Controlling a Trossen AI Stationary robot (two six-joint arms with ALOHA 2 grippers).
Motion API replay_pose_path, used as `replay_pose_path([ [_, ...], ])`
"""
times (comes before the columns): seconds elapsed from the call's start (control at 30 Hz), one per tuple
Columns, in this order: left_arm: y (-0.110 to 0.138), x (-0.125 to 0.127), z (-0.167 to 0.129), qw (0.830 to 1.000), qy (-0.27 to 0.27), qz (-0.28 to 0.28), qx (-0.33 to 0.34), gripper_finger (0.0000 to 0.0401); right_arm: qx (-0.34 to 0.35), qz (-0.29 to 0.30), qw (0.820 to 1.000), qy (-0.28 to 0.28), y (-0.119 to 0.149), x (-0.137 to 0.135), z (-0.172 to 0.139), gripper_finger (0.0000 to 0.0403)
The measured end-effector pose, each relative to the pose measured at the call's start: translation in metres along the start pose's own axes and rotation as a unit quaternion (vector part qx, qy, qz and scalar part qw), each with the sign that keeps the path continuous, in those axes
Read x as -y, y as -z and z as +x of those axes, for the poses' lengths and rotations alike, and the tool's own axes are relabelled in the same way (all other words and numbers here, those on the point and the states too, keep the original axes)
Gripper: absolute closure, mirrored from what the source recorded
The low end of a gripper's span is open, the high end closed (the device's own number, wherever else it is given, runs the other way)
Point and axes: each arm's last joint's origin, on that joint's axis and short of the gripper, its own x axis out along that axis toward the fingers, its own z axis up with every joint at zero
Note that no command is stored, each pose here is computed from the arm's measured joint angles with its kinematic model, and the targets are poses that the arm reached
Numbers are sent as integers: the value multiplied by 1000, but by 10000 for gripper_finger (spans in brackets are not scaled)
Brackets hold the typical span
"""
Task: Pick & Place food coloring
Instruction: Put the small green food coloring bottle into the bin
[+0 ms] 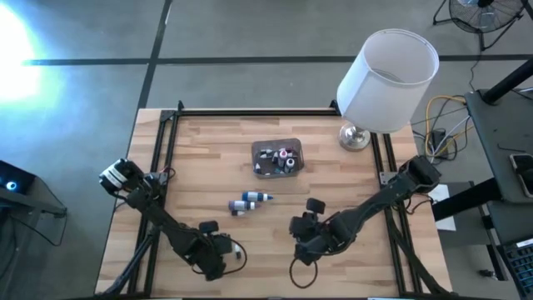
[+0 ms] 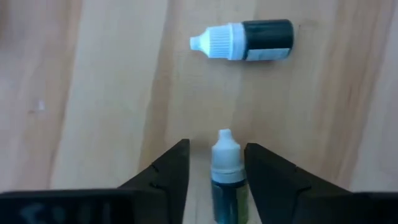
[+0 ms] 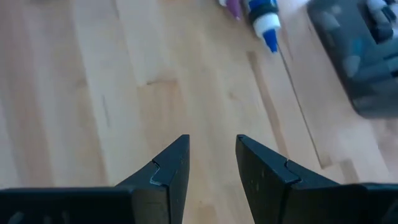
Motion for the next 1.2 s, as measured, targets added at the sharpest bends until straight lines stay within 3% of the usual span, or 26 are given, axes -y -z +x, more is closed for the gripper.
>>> replay_pose_path([
  [0.2, -7, -9, 3, 999, -24, -13, 21, 333, 1, 36, 999, 11, 11, 7, -2, 280],
  [0.43, -17, -24, 5, 998, -39, -38, 12, 394, 58, 117, 991, 12, 14, 24, -35, 280],
  [0.63, -40, -36, -34, 993, -32, -109, 42, 395, 76, 133, 988, 14, 20, 42, -48, 280],
  [0.7, -40, -37, -51, 996, -25, -73, 39, 392, 75, 119, 990, 15, 23, 46, -49, 280],
  [0.87, -25, -29, -71, 995, 29, 97, -1, 378, 61, 83, 995, 12, 31, 50, -46, 280],
  [1.1, -13, -19, -52, 963, 24, 268, -37, 323, 52, 103, 993, 11, 37, 49, -37, 280],
  [1.2, -12, -21, -45, 940, 7, 339, -35, 299, 50, 132, 990, 12, 38, 48, -35, 280],
])
